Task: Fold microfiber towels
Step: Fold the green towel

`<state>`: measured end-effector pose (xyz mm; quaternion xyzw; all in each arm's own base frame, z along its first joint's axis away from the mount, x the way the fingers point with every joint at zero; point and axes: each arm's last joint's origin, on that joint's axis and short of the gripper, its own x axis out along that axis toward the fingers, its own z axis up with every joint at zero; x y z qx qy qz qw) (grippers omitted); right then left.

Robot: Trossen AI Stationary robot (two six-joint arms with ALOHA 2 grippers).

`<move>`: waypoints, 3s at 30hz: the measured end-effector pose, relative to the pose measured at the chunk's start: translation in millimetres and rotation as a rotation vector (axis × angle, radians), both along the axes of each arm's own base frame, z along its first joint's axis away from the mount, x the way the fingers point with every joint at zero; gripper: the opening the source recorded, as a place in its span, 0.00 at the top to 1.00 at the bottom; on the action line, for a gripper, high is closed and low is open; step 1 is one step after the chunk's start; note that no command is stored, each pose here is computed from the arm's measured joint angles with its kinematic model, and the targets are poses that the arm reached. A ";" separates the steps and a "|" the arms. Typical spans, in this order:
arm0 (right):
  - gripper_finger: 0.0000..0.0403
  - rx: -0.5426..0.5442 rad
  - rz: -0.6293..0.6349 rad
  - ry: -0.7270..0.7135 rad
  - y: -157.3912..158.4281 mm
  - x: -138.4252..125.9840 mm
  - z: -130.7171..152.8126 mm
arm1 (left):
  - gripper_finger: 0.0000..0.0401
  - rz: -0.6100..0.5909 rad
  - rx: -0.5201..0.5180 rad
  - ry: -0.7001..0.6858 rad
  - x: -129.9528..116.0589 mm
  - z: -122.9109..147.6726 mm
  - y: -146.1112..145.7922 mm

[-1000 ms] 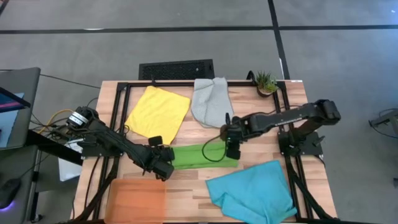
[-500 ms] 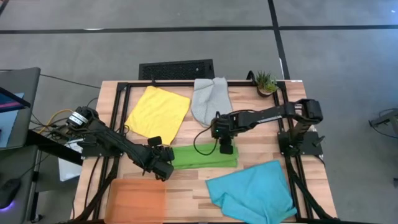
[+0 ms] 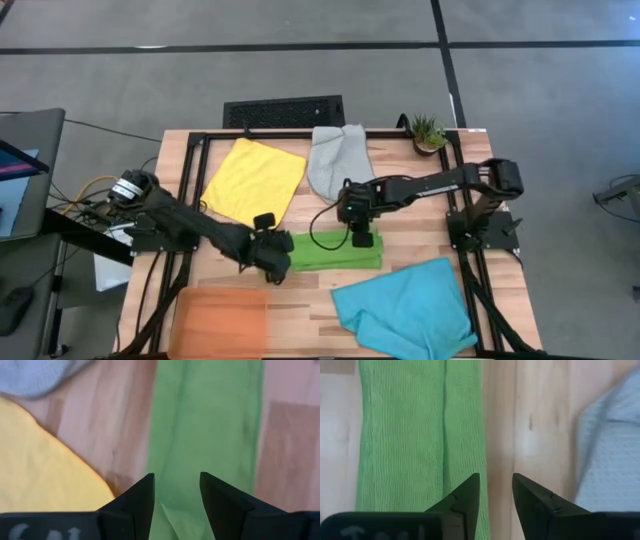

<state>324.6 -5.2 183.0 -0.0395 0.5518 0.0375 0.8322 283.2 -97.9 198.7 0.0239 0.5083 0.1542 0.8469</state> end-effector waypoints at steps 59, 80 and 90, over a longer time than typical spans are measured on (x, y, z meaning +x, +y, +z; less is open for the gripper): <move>0.68 0.274 -0.512 -0.212 32.4 -105.7 27.2 | 0.63 -0.015 -0.087 0.051 -30.3 -76.8 37.4; 0.69 0.447 -0.918 -0.082 -3.2 -108.1 -20.3 | 0.63 -0.014 -0.101 0.039 -29.3 -76.7 36.9; 0.69 0.449 -0.842 -0.012 -3.9 -97.8 -39.4 | 0.63 -0.015 -0.103 0.039 -29.2 -76.8 36.8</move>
